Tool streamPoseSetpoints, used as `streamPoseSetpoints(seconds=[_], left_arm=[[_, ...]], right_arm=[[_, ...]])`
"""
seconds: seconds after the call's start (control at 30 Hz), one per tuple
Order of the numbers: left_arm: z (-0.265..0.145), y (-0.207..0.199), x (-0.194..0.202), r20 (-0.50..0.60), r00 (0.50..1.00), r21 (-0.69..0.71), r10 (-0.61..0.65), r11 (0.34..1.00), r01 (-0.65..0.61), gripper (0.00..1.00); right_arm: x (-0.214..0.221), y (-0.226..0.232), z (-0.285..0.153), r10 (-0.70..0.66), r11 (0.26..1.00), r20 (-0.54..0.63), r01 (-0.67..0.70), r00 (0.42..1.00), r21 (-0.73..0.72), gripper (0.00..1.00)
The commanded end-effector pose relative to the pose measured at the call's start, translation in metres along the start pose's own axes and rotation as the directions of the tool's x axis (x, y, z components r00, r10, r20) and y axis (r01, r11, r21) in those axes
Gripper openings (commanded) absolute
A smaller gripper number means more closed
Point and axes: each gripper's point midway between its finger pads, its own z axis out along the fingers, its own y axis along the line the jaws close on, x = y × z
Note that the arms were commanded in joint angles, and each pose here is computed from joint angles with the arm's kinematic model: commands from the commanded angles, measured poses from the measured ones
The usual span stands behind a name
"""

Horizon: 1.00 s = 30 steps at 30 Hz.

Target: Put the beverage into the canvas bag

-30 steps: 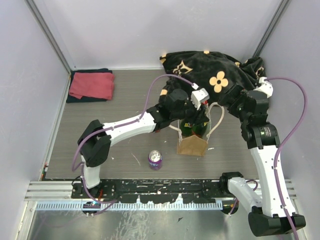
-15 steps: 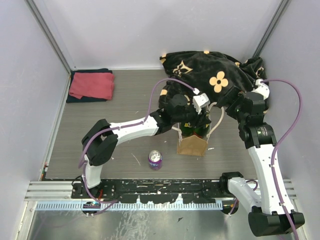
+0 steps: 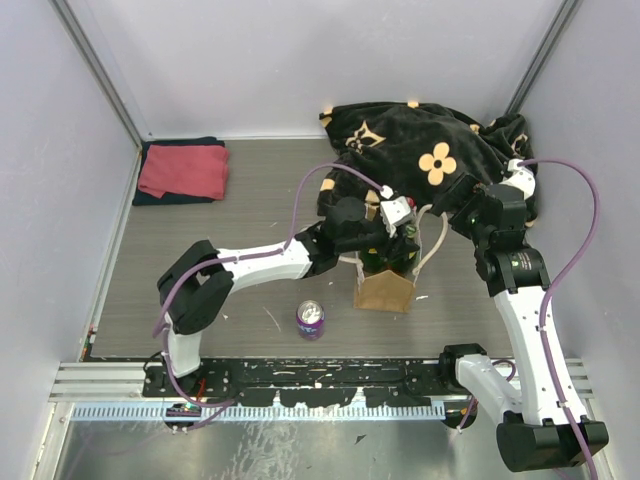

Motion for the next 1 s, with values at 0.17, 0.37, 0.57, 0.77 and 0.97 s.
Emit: streamPoseSetpoints(seconds=[0.17, 0.37, 0.57, 0.77, 0.97], left_arm=[[-0.018, -0.005, 0.010, -0.044, 0.996, -0.008, -0.076, 0.997, 0.076, 0.00], [-0.012, -0.001, 0.015, -0.044, 0.998, -0.027, -0.049, 0.998, 0.048, 0.00], [-0.002, 0.002, -0.001, -0.007, 0.999, -0.031, -0.037, 0.999, 0.037, 0.00], [0.012, 0.005, -0.030, 0.042, 0.999, -0.027, -0.004, 1.000, 0.005, 0.00], [0.025, 0.007, -0.039, 0.061, 0.998, -0.024, 0.025, 0.999, -0.024, 0.00]], right_arm=[[-0.013, 0.011, -0.002, 0.027, 0.999, 0.053, -0.025, 0.998, -0.047, 1.00], [-0.009, 0.009, -0.001, 0.028, 0.999, 0.046, -0.026, 0.999, -0.044, 1.00], [-0.007, 0.007, 0.001, 0.018, 0.999, 0.042, -0.017, 0.999, -0.037, 1.00], [-0.006, 0.009, 0.002, 0.022, 0.999, 0.040, -0.020, 0.999, -0.046, 1.00], [-0.006, 0.008, 0.000, 0.022, 0.999, 0.045, -0.020, 0.999, -0.048, 1.00]])
